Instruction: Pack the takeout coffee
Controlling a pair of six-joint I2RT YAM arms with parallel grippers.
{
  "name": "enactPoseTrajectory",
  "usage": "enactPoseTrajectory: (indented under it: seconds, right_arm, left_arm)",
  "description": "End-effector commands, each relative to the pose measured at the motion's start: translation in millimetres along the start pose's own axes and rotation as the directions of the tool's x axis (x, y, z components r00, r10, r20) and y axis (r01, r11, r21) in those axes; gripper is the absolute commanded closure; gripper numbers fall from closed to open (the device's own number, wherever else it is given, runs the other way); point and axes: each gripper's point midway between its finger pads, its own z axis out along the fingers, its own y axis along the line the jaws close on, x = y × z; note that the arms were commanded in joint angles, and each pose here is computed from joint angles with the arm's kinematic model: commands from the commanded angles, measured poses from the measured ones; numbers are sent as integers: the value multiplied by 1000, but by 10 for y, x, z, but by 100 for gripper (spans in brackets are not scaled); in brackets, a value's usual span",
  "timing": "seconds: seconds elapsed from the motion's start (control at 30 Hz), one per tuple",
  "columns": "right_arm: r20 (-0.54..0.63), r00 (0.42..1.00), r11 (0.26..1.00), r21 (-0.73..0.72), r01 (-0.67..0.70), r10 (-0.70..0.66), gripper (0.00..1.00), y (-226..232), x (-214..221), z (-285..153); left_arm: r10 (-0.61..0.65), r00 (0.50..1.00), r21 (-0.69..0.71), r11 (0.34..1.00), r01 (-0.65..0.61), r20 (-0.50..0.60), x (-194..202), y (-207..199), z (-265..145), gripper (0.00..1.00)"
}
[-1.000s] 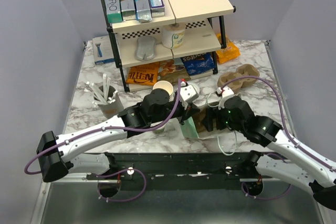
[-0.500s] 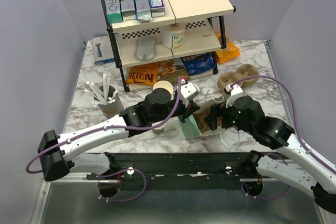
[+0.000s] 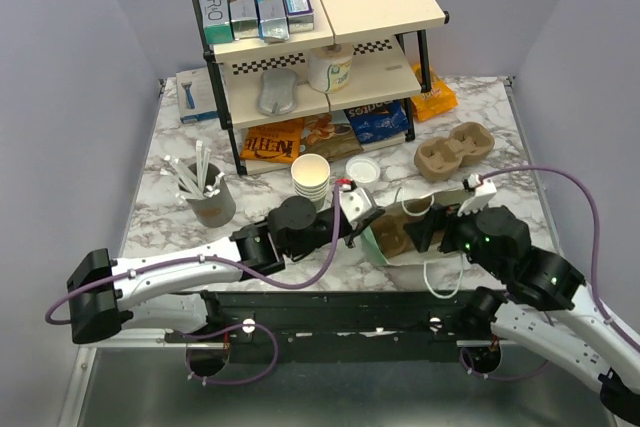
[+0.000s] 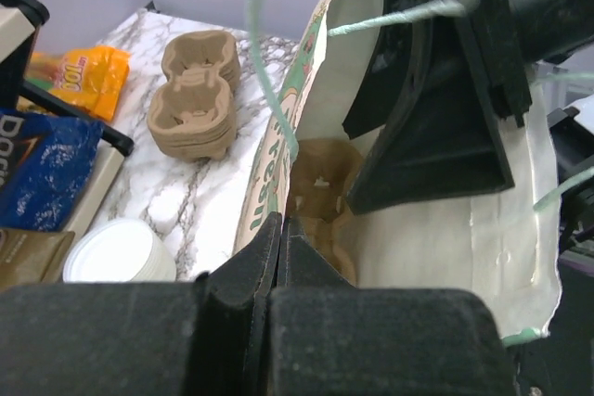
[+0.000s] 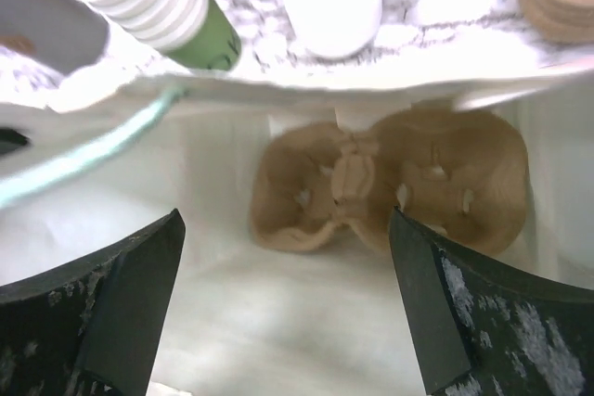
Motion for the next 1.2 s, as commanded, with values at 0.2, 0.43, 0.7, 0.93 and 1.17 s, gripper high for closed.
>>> enactPoseTrajectory:
  seconds: [0.2, 0.43, 0.7, 0.93, 1.17]
  right_arm:
    - [312, 950, 990, -140, 15, 30, 0, 243, -758, -324]
    - [278, 958, 996, 39, -83, 69, 0, 2, -947, -466]
    - [265, 943, 973, 62, -223, 200, 0, -208, -711, -637]
    - [162, 953, 946, 158, -283, 258, 1, -384, -304, -562]
    - [-13, 976, 975, 45, -216, 217, 2, -175, 169, -356]
  left_arm:
    - [107, 994, -138, 985, -108, -13, -108, 137, 294, 100]
    - [157, 988, -233, 960, -154, -2, -330, 309, 502, 100]
    - [213, 977, -227, 951, -209, -6, -483, 303, 867, 100]
    - [168, 985, -94, 981, -171, -32, 21, 48, 823, 100]
    - [4, 999, 76, 997, -7, 32, 214, -366, 533, 100]
